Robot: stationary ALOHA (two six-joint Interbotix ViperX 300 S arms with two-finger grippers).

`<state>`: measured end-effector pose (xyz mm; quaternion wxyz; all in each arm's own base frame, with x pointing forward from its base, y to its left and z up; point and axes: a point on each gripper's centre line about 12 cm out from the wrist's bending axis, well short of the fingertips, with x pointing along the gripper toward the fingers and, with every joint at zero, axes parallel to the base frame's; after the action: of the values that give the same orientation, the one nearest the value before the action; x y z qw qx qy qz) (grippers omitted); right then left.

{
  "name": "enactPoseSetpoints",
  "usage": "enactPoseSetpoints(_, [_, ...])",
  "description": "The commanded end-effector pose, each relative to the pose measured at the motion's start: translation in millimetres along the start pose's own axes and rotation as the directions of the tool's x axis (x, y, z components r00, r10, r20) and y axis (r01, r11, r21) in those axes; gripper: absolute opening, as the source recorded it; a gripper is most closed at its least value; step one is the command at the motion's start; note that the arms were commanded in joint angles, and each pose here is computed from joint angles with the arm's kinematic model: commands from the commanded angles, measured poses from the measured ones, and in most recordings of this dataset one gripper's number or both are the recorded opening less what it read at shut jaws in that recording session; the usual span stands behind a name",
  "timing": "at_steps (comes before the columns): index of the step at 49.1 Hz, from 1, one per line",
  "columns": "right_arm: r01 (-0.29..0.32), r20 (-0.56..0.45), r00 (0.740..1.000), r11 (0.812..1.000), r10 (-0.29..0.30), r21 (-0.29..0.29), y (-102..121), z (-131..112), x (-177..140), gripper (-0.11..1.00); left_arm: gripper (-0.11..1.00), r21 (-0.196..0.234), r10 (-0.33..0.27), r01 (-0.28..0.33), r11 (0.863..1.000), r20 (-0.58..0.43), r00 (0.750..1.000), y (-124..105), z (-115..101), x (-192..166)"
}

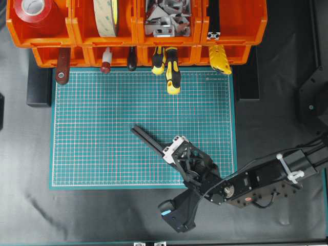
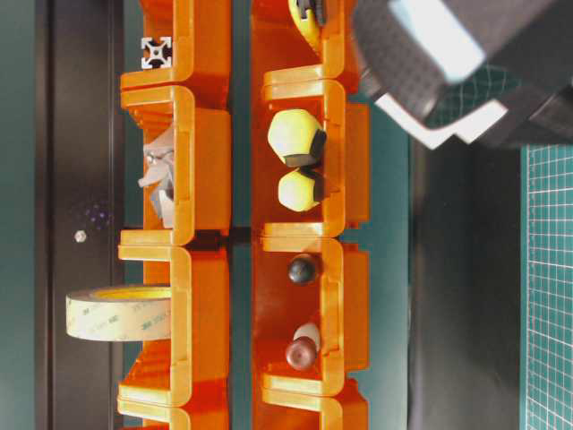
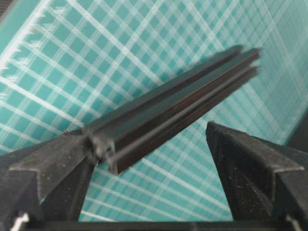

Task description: Pick frame from container rack with right arm.

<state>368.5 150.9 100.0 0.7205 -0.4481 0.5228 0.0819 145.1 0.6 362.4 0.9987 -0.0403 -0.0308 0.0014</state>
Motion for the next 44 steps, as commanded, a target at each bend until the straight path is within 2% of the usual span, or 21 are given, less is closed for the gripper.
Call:
enactPoseSetpoints(1, [-0.018, 0.048, 0.999, 0.999, 0.016, 0.045, 1, 7, -13, 0.84, 0.00, -0.002, -0.002, 0.002, 1.000, 0.029, 1.000, -1, 12, 0])
enactPoseSetpoints(19, [-0.019, 0.060, 0.998, 0.991, 0.012, 0.130, 5, 9, -25, 0.84, 0.00, -0.005, -0.002, 0.002, 1.000, 0.017, 1.000, -1, 11, -1])
enactPoseSetpoints(27, [0.004, 0.050, 0.999, 0.981, -0.014, 0.196, -6, 5, -42, 0.84, 0.00, -0.005, -0.002, 0.002, 1.000, 0.018, 1.000, -1, 11, -1])
enactPoseSetpoints(37, [0.028, 0.075, 0.995, 0.931, -0.059, 0.365, -31, -7, -76, 0.84, 0.00, -0.002, 0.003, -0.003, 1.000, 0.003, 1.000, -1, 12, -3])
enactPoseSetpoints(44, [0.039, 0.094, 0.991, 0.891, -0.091, 0.453, -49, -22, -102, 0.84, 0.00, -0.003, 0.007, -0.007, 1.000, -0.006, 1.000, 0, 14, -8])
